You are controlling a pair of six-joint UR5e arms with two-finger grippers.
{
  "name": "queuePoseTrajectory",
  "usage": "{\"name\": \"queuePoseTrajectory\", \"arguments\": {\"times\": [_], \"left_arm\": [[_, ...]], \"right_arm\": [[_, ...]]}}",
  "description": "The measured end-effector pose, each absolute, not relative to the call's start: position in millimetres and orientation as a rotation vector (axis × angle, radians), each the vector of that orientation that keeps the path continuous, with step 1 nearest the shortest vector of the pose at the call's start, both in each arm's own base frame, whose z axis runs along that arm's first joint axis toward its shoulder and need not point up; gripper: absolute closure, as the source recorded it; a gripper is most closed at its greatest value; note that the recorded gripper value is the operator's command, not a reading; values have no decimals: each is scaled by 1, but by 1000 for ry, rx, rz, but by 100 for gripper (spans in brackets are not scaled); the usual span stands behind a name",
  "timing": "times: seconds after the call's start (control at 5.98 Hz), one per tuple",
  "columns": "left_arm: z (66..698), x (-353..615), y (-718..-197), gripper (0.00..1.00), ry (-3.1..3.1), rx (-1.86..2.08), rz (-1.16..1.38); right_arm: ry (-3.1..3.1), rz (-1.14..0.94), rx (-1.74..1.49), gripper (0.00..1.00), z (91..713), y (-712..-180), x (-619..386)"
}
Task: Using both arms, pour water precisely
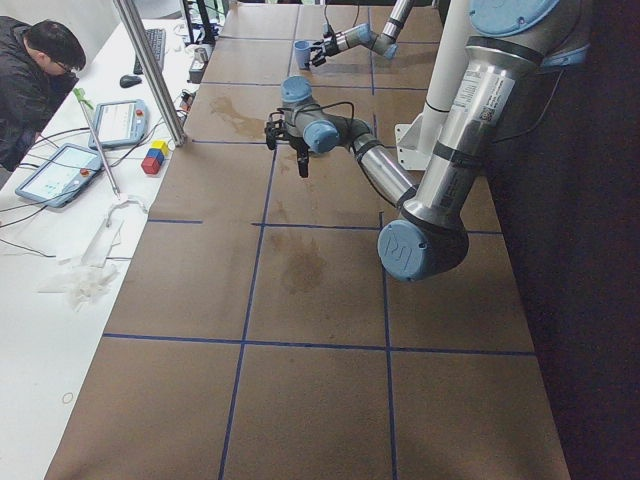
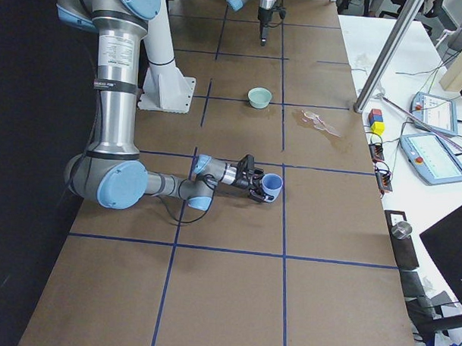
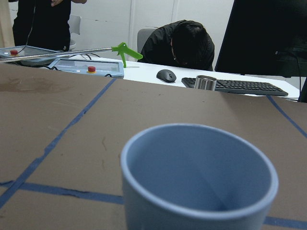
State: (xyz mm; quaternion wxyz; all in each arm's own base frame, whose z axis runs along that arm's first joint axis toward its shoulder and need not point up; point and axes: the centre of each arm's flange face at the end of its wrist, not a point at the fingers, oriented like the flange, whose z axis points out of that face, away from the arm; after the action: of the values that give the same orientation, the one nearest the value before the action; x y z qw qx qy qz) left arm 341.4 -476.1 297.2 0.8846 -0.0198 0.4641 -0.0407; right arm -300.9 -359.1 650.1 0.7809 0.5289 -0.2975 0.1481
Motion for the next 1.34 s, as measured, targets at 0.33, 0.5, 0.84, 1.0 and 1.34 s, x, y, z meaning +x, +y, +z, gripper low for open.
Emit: {"name": "queuePoseTrajectory", "arguments": {"times": [0.33,0.5,0.84,1.0,1.34], "left_arm": [[297,341,-476,0,967,-40,-84],[297,341,-476,0,967,-40,-85],[296,342,-476,0,969,-39,-83],[295,342,-475,0,969,-40,-82],[295,343,-475,0,968,-41,-82]], "right_arm": [[-705,304,1146,0,659,-330,-294],[-745,293,1143,0,670,-311,-276],[-806,283,1140,1,685,-288,-237],[-827,276,1135,1,689,-281,-220],[-853,246,1111,1,695,-274,-194]]}}
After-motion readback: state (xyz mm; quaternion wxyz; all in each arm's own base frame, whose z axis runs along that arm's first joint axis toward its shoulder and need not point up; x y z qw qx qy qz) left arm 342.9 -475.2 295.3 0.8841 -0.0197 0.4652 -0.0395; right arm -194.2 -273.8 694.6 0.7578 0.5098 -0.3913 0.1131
